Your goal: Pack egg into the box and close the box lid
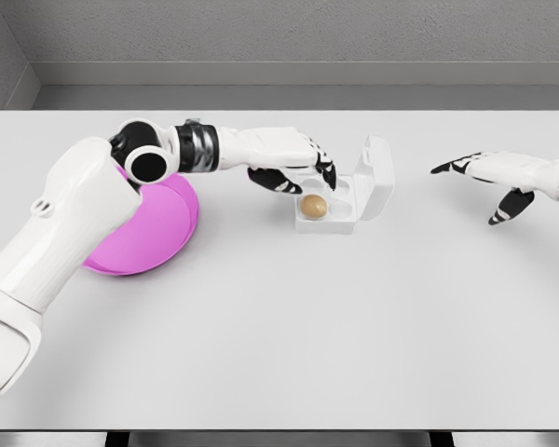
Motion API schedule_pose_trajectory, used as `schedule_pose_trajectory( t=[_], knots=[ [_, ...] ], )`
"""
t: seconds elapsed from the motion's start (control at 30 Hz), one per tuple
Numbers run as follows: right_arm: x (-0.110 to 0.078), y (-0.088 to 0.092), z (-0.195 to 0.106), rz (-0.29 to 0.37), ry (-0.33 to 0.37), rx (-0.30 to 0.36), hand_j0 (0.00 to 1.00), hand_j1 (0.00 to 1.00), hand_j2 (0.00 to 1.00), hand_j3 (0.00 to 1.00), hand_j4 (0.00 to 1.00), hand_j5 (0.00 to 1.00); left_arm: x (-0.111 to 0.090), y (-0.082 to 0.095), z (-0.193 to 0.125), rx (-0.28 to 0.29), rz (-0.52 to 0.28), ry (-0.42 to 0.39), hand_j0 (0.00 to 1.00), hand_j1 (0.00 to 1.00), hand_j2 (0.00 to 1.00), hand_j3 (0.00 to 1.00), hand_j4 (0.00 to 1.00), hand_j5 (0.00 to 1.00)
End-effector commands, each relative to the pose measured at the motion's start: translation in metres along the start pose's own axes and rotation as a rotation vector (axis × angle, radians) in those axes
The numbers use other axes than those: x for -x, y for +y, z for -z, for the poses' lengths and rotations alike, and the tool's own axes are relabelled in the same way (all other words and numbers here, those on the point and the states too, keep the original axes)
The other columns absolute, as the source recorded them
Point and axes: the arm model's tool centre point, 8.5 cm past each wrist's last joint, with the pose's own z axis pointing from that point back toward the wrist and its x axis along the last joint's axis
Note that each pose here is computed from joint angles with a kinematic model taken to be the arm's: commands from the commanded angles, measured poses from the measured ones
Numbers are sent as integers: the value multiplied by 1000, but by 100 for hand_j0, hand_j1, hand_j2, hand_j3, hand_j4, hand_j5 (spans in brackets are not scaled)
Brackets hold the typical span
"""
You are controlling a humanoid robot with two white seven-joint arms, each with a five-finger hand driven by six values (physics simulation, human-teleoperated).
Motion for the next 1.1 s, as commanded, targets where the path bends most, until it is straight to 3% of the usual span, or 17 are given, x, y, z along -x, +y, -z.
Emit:
schedule_pose_trajectory(
  t=[0.0, 0.07, 0.13, 0.2, 0.27, 0.33, 0.37, 0.4, 0.47, 0.63, 0.7, 1.07],
  knots=[
    [1, 0, -1, 4, 2, 2, 100, 100, 100, 100, 100, 100, 0, 23, -33, -80, 9, -9, 100, 100, 100, 100, 100, 100],
    [1, 0, -1, 5, 3, 1, 100, 100, 100, 100, 100, 100, -9, 36, -84, -119, 32, -40, 100, 100, 100, 100, 100, 100],
    [-1, -2, 0, 2, -3, 7, 100, 100, 100, 100, 100, 100, -13, 31, -98, -128, 19, -49, 100, 100, 100, 100, 100, 100],
    [-2, -3, 2, 5, -8, 11, 100, 100, 100, 100, 100, 100, -17, 36, -134, -149, -11, -63, 100, 100, 100, 100, 100, 100],
    [-8, -3, 7, 4, -24, 15, 100, 100, 100, 100, 100, 100, -29, 30, -170, -152, -32, -93, 100, 100, 100, 100, 100, 100],
    [-17, -4, 16, 6, -49, 21, 100, 100, 100, 100, 100, 100, -21, 24, -206, -123, -34, -22, 100, 100, 100, 100, 100, 100],
    [-19, -4, 17, 3, -56, 21, 100, 100, 100, 100, 100, 100, -16, 21, -221, -198, -52, 17, 100, 100, 100, 100, 100, 100],
    [-25, -5, 17, -10, -71, 24, 100, 100, 100, 100, 100, 100, -11, 12, -232, -237, -74, 52, 100, 100, 100, 100, 100, 100],
    [-35, -6, 19, -28, -94, 25, 100, 100, 100, 100, 100, 100, -9, -2, -237, -211, -96, 73, 100, 100, 100, 100, 100, 100],
    [-43, -7, 21, -46, -116, 22, 100, 100, 100, 100, 100, 100, -6, -18, -249, -175, -121, 108, 100, 100, 100, 100, 100, 100],
    [-47, -5, 22, -69, -148, 17, 100, 100, 100, 100, 100, 100, -6, -19, -248, -172, -123, 106, 100, 100, 100, 100, 100, 100],
    [-63, -19, 19, -112, -187, 46, 100, 100, 100, 100, 100, 100, -6, -19, -249, -171, -120, 109, 100, 100, 100, 100, 100, 100]
  ],
)
